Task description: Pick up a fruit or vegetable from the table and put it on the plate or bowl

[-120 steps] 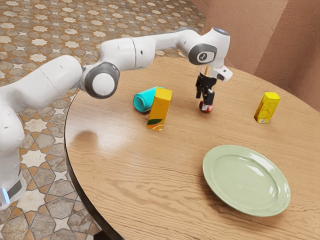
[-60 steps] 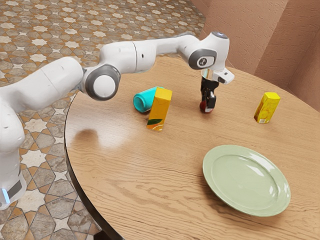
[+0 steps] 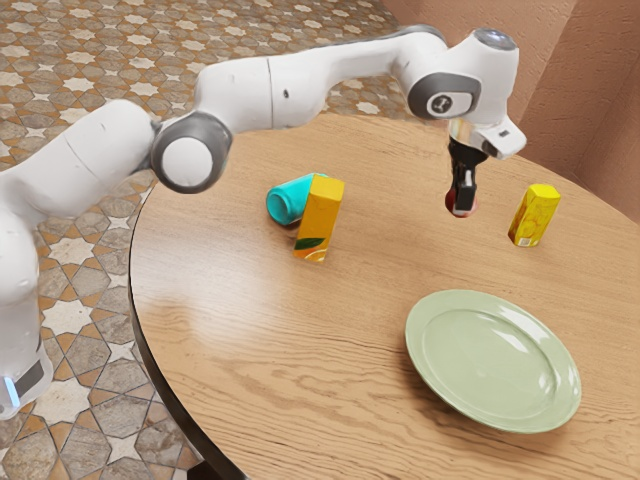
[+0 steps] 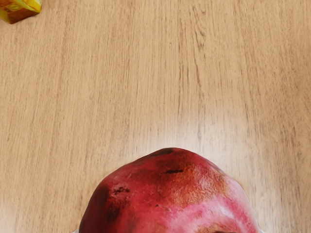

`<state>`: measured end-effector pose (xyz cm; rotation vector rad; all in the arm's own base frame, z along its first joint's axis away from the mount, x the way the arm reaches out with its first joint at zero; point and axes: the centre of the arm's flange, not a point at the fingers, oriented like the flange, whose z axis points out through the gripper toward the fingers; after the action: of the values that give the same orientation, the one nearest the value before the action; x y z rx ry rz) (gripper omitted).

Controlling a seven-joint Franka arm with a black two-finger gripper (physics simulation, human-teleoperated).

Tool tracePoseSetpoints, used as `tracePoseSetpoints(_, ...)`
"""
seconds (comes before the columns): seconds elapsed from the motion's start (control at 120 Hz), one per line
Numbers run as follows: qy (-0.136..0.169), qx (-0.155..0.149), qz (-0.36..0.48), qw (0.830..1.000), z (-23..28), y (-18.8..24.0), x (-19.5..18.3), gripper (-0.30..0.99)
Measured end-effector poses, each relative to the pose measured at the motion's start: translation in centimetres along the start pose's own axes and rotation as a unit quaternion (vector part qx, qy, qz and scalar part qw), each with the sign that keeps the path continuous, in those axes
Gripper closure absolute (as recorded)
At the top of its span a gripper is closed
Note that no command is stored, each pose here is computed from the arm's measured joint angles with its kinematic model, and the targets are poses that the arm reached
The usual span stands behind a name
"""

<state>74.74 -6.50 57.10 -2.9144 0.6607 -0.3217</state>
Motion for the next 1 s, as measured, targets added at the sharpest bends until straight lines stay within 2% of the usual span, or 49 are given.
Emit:
tracePoseSetpoints(0.125, -0.018, -0.006, 0.079, 0.997, -1.0, 11.5, 2.4, 0.44)
tracePoseSetpoints(0.208, -0.031, -0.016, 0.111, 0.993, -0.8, 16.4, 2.7, 0.44)
tracePoseSetpoints(0.317, -0.045, -0.022, 0.127, 0.991, 0.1, 19.2, 2.6, 0.44)
tracePoseSetpoints(0.4, -0.048, -0.023, 0.131, 0.99, 0.2, 20.4, 2.6, 0.26)
tracePoseSetpoints(0.508, -0.05, -0.022, 0.126, 0.99, 0.2, 20.6, 2.5, 0.12)
tracePoseSetpoints(0.583, -0.049, -0.017, 0.119, 0.991, -0.2, 20.2, 2.4, 0.07)
tracePoseSetpoints(0.65, -0.04, 0.003, 0.105, 0.994, -3.3, 18.6, 1.4, 0.04)
tracePoseSetpoints(0.742, -0.049, 0.039, 0.025, 0.998, -9.0, 9.6, -4.3, 0.02)
tracePoseSetpoints(0.817, -0.063, 0.061, -0.037, 0.995, -11.7, 4.4, -9.1, 0.01)
tracePoseSetpoints(0.9, -0.078, 0.046, -0.084, 0.992, -10.5, -0.1, -11.6, 0.01)
tracePoseSetpoints(1.0, -0.075, 0.03, -0.093, 0.992, -9.6, -0.8, -11.7, 0.0)
